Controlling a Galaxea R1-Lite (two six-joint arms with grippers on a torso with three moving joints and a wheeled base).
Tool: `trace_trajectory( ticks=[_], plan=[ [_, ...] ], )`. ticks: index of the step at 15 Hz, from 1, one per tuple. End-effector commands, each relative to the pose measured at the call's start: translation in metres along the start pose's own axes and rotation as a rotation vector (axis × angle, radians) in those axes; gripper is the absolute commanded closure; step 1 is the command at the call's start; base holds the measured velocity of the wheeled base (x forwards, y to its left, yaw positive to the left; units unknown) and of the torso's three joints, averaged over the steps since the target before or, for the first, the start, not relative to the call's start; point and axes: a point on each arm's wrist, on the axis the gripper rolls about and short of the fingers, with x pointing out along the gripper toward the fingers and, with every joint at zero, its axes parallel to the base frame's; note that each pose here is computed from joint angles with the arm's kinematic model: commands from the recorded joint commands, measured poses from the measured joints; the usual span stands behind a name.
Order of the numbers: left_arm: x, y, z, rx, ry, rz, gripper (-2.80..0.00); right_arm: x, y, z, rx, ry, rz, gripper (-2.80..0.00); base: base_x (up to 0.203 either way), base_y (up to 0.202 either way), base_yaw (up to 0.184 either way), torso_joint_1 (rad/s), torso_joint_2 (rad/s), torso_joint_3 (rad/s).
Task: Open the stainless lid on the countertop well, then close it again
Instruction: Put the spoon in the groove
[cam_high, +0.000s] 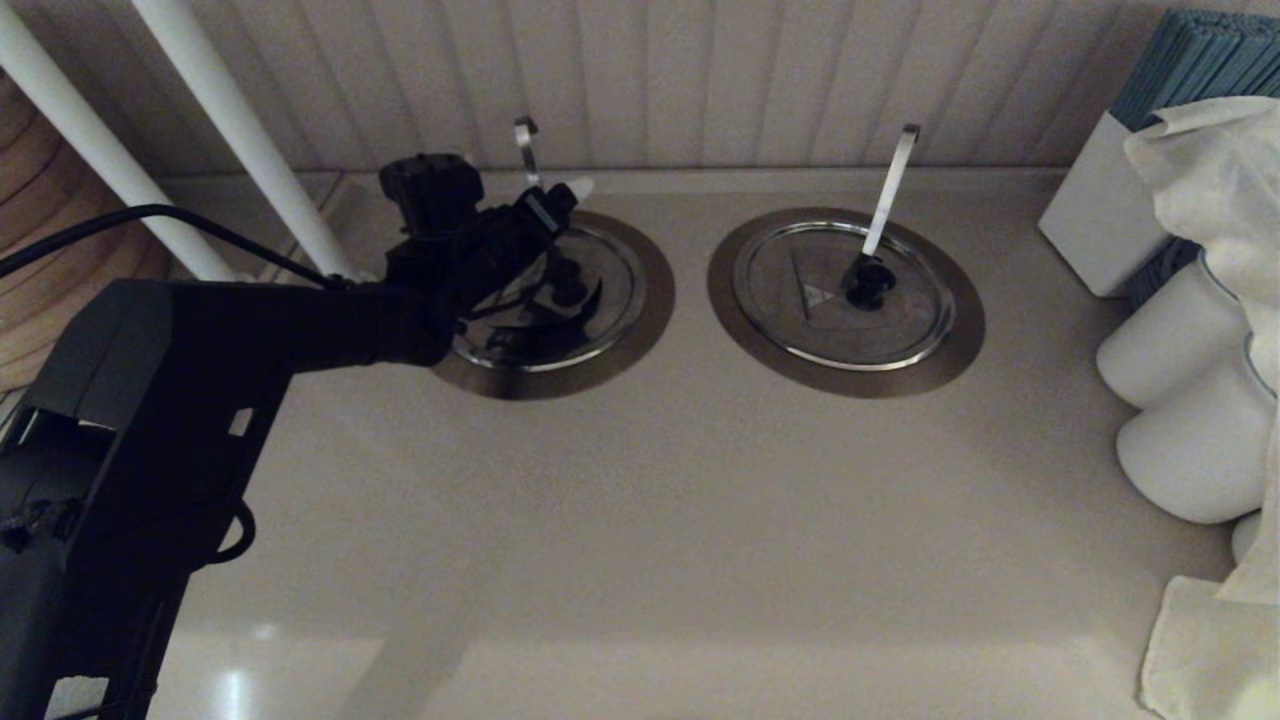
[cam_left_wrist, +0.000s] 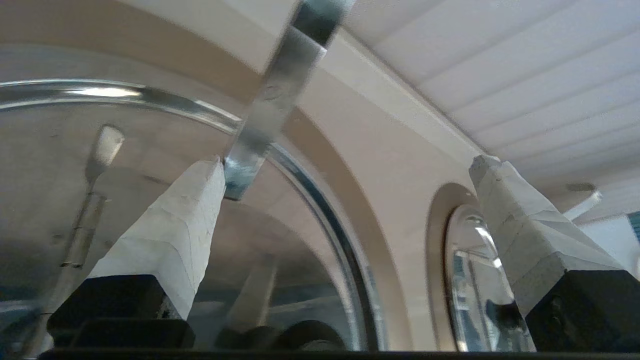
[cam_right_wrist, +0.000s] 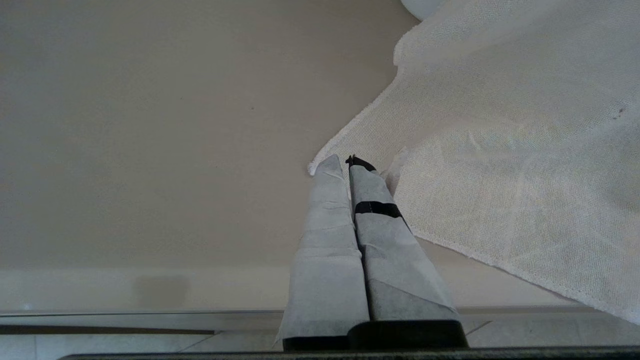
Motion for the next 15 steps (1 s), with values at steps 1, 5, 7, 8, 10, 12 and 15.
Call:
trace_trajectory(
  ticks=[1,5,7,8,10,12,15],
  plan=[
    [-0.001,-0.006,0.001,-0.004,-0.005,-0.012,-2.80,0.000,0.000,0.000,0.001,0.000,0.000,0.00,0.000,0.000,0.000,0.000,0.00,0.000],
    [0.000,-0.022,-0.014,0.014,0.024,-0.032,-2.80,0.000,0.000,0.000,0.000,-0.001,0.001,0.00,0.000,0.000,0.000,0.000,0.00,0.000],
    [0.000,-0.025,-0.022,0.014,0.041,-0.033,-2.80,0.000,0.000,0.000,0.001,0.000,0.000,0.00,0.000,0.000,0.000,0.000,0.00,0.000],
    [0.001,-0.026,-0.024,0.015,0.045,-0.035,-2.80,0.000,0.000,0.000,0.001,0.000,0.000,0.00,0.000,0.000,0.000,0.000,0.00,0.000],
    [-0.001,-0.030,-0.018,0.031,0.032,-0.042,-2.80,0.000,0.000,0.000,0.001,0.000,0.000,0.00,0.000,0.000,0.000,0.000,0.00,0.000],
    [-0.010,-0.040,0.003,0.037,-0.005,-0.056,-2.80,0.000,0.000,0.000,0.001,0.000,0.002,0.00,0.000,0.000,0.000,0.000,0.00,0.000],
    [-0.019,-0.034,0.026,0.054,-0.048,-0.034,-2.80,0.000,0.000,0.000,0.001,0.000,0.000,0.00,0.000,0.000,0.000,0.000,0.00,0.000]
  ],
)
